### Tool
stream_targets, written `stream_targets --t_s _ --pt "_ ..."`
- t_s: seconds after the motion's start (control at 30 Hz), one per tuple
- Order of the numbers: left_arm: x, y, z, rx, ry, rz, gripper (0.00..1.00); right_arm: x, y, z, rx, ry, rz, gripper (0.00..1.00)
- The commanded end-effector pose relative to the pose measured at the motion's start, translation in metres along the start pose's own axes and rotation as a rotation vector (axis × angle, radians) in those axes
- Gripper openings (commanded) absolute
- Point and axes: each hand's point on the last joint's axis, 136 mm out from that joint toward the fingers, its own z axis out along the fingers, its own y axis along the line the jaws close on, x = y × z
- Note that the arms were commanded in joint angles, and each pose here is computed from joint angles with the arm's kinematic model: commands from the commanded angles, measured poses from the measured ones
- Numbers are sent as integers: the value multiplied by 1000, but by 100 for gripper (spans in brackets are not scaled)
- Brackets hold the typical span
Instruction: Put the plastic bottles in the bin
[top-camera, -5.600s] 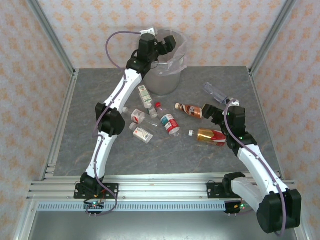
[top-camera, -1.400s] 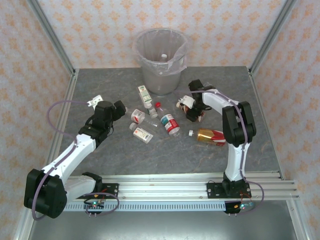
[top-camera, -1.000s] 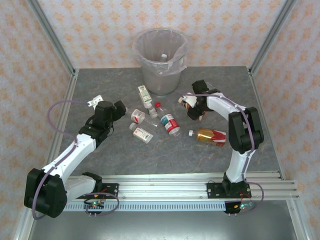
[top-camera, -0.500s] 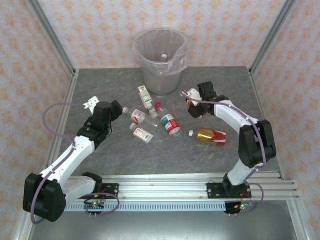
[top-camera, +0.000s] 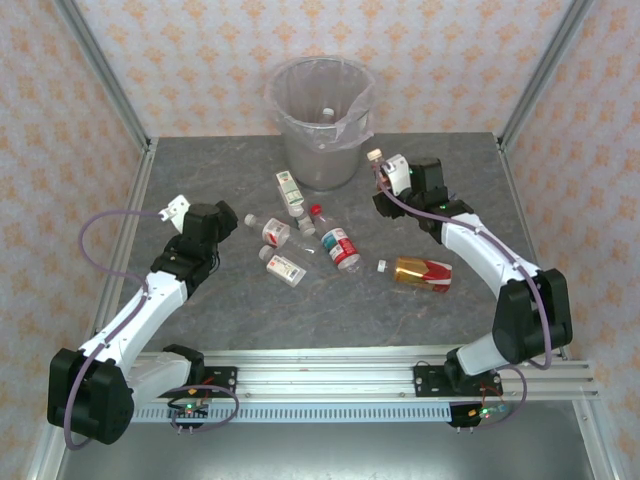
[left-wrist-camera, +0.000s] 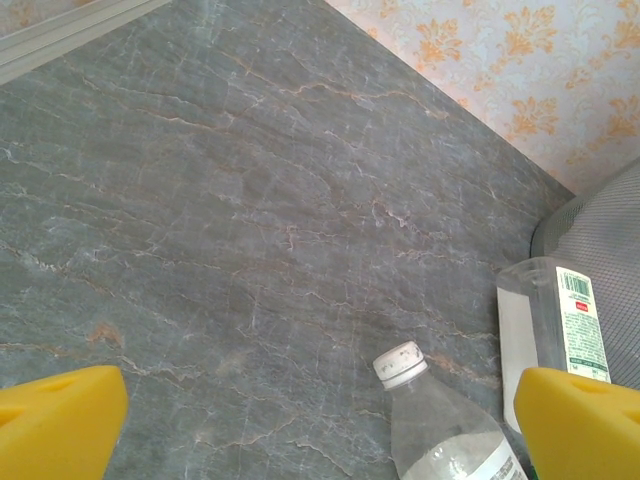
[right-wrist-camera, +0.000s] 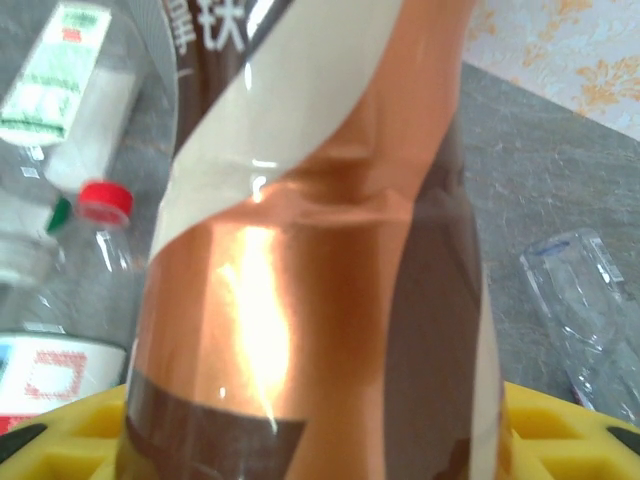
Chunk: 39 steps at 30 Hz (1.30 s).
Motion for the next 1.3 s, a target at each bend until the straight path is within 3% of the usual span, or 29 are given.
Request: stream_targets --t_s 0.0,0.87,1.27 --pt "-8 8 -3 -32 -17 -19 100 -56 -3 -22 -17 -186 111 40" --pt "0 -3 2 -18 74 17 100 -251 -21 -58 -168 -571 401 40" --pt "2 2 -1 -34 87 40 100 -304 -21 -3 -223 -617 412 41"
